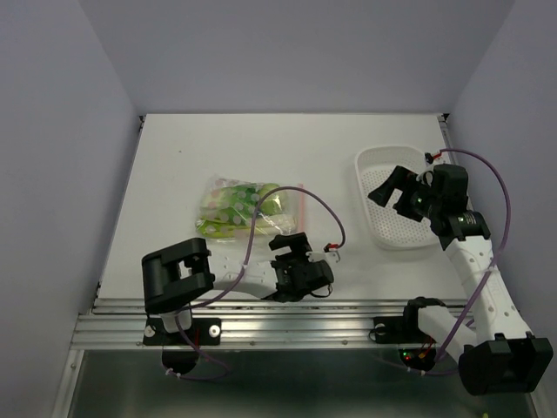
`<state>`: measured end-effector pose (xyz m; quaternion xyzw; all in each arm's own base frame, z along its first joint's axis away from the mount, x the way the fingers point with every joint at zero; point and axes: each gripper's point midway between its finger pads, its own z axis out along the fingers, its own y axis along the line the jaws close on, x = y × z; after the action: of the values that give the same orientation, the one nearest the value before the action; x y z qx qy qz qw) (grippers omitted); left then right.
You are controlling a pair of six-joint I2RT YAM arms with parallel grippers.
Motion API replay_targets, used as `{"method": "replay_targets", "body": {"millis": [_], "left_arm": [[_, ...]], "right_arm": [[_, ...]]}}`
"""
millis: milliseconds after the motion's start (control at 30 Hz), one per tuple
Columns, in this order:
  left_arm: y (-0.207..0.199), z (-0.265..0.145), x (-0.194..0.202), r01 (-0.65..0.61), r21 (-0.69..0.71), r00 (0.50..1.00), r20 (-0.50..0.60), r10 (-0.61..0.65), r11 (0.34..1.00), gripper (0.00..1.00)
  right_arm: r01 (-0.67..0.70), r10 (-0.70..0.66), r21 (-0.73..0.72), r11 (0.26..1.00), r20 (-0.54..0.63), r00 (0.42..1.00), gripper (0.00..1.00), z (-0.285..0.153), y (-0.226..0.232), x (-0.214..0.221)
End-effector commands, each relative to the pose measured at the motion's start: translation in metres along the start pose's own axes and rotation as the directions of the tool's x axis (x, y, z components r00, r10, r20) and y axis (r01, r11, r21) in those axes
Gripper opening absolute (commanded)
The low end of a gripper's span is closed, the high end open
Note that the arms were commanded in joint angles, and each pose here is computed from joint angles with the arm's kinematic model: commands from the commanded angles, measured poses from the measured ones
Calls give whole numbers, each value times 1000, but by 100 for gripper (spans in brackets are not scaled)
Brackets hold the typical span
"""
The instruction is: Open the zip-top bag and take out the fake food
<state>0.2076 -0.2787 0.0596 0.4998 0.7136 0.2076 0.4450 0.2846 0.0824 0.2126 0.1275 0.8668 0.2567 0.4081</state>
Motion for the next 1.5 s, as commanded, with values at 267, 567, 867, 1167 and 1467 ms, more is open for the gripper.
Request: {"method": "replay_targets", "body": {"millis": [267, 567, 867, 1167, 1467], "left_arm": [[13, 36, 9, 7, -45, 999, -44, -9, 999, 98], [14, 45, 8, 10, -61, 998, -62, -14, 998, 79], [32, 44, -4, 53, -146, 998, -37, -59, 988, 30], [71, 25, -51, 242, -113, 967, 106, -230, 964, 0], [106, -20, -90, 320, 94, 901, 278, -334, 943, 0]], "right_arm": [[50, -48, -20, 999, 75, 996, 100, -9, 11, -22], [50, -48, -21, 999, 70, 996, 100, -7, 10, -21], [61, -58, -35, 998, 71, 996, 100, -7, 11, -19], [96, -91, -83, 992, 66, 994, 100, -8, 19, -18], [382, -297, -356, 853, 272, 915, 100, -39, 72, -21]]}}
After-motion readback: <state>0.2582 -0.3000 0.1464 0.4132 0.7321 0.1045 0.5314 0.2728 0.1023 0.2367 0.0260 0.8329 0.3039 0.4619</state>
